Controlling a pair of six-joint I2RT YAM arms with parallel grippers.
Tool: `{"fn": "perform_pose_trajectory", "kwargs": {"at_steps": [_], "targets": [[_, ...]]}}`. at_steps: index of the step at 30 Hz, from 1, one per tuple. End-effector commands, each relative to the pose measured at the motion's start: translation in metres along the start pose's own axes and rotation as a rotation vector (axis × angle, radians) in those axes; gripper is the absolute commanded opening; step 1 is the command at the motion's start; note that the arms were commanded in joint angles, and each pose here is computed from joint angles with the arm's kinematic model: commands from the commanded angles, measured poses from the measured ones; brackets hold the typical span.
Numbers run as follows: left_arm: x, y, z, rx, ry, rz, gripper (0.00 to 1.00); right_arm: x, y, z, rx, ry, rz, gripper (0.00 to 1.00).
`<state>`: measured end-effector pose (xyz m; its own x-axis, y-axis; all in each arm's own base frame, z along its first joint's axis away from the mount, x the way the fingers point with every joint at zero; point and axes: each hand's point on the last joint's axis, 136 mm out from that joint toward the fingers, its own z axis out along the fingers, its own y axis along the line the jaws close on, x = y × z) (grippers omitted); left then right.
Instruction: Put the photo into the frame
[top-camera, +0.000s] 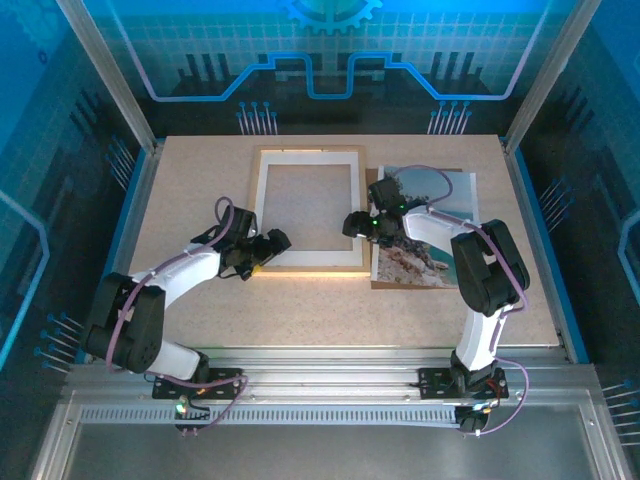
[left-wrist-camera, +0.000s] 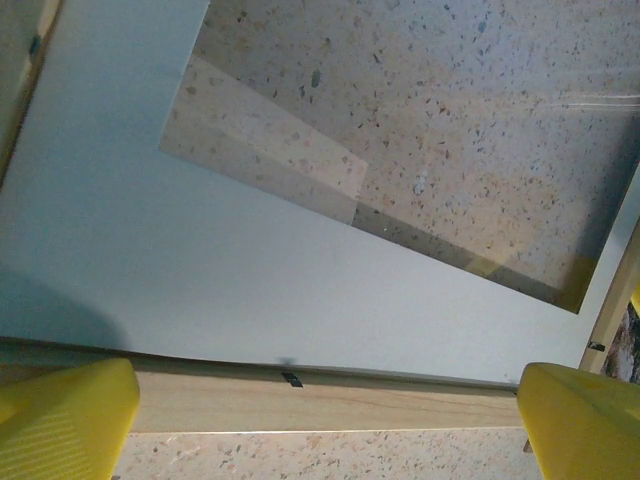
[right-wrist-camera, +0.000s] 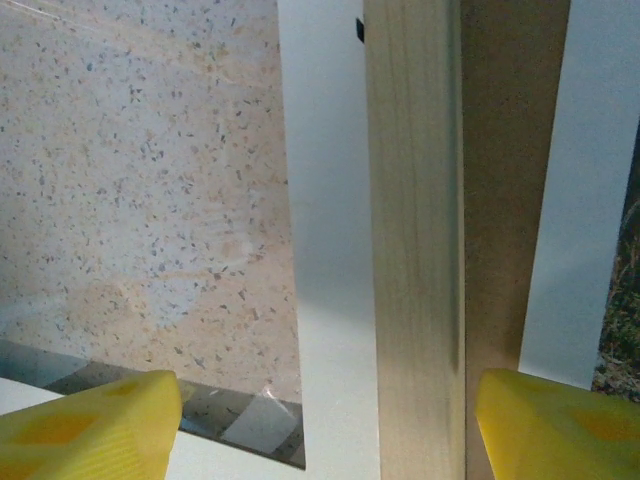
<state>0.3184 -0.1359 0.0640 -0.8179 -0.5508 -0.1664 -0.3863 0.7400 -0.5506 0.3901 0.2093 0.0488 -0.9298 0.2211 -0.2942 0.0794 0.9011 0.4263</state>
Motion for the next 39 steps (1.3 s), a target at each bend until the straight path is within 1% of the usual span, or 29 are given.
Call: {"fn": "perform_pose_trajectory", "kwargs": {"at_steps": [1,5,8,12,15,17,21,24,28,34,39], "targets": [[-0.005,-0.005,-0.017,-0.015,-0.039,0.061,0.99,-0.007,-0.013,-0.008,0.026,-0.021,0.011,0.78],[-0.015,-0.008,-0.035,-0.023,-0.101,0.088,0.99,-0.02,-0.021,-0.02,0.038,-0.052,0.015,0.78],[-0.025,-0.013,-0.041,-0.01,-0.13,0.086,0.99,-0.031,-0.03,-0.034,0.057,-0.088,0.016,0.79],[-0.04,-0.029,-0.044,0.036,-0.175,0.09,0.99,-0.047,-0.055,-0.06,0.118,-0.137,0.025,0.8],[-0.053,-0.056,-0.045,0.124,-0.199,0.097,0.99,-0.058,-0.083,-0.083,0.171,-0.171,0.036,0.81],[-0.058,-0.08,-0.043,0.194,-0.204,0.115,0.99,-0.063,-0.104,-0.099,0.198,-0.186,0.045,0.82],[-0.056,-0.125,-0.033,0.257,-0.194,0.185,0.99,-0.071,-0.145,-0.126,0.238,-0.202,0.08,0.84],[-0.044,-0.161,-0.015,0.297,-0.157,0.234,0.99,-0.077,-0.172,-0.141,0.253,-0.212,0.114,0.85],[-0.009,-0.211,0.018,0.335,-0.072,0.325,0.99,-0.088,-0.207,-0.147,0.255,-0.227,0.169,0.85],[0.059,-0.275,0.064,0.381,0.072,0.445,0.99,-0.104,-0.251,-0.135,0.277,-0.184,0.229,0.84],[0.101,-0.303,0.099,0.38,0.164,0.498,0.99,-0.112,-0.27,-0.121,0.231,-0.183,0.291,0.84]]}}
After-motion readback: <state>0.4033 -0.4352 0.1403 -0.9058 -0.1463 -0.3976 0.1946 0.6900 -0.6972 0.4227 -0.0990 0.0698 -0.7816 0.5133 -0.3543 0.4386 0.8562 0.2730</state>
